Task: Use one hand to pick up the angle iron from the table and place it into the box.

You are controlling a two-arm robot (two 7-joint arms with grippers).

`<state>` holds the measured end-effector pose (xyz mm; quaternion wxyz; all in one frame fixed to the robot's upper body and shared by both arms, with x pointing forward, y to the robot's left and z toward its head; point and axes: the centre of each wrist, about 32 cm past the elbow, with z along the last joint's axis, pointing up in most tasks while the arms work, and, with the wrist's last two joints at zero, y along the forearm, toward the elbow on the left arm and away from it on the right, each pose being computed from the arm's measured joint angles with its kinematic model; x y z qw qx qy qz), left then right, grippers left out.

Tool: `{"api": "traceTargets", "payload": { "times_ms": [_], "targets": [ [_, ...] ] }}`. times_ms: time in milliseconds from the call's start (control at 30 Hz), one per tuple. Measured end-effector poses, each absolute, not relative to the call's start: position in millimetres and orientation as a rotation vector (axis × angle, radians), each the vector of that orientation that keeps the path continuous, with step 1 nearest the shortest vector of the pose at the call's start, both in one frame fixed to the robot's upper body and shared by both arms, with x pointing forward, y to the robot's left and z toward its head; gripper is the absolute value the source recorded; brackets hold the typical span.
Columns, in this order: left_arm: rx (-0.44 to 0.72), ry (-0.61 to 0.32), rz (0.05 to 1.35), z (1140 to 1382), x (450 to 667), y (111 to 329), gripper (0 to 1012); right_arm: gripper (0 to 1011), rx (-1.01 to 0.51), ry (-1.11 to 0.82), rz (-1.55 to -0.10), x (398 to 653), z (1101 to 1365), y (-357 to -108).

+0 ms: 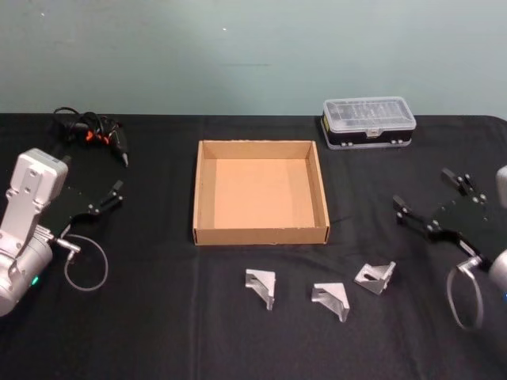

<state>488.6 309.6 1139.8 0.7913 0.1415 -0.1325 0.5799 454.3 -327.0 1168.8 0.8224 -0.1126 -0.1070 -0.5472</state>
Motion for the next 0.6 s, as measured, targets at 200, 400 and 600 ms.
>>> {"api": "traceTargets", "payload": {
  "times_ms": [200, 400, 600],
  "targets": [
    [0.304, -0.285, 1.248, 1140, 489, 310, 1011, 1000, -0.285, -0.116, -1.100, 415, 1187, -341],
    [0.304, -0.285, 1.248, 1140, 489, 310, 1011, 1000, -0.349, -0.042, -1.044, 397, 1198, -345],
    [0.304, -0.285, 1.248, 1140, 489, 310, 1012, 1000, -0.400, 0.023, -0.984, 387, 1205, -343]
  ]
}}
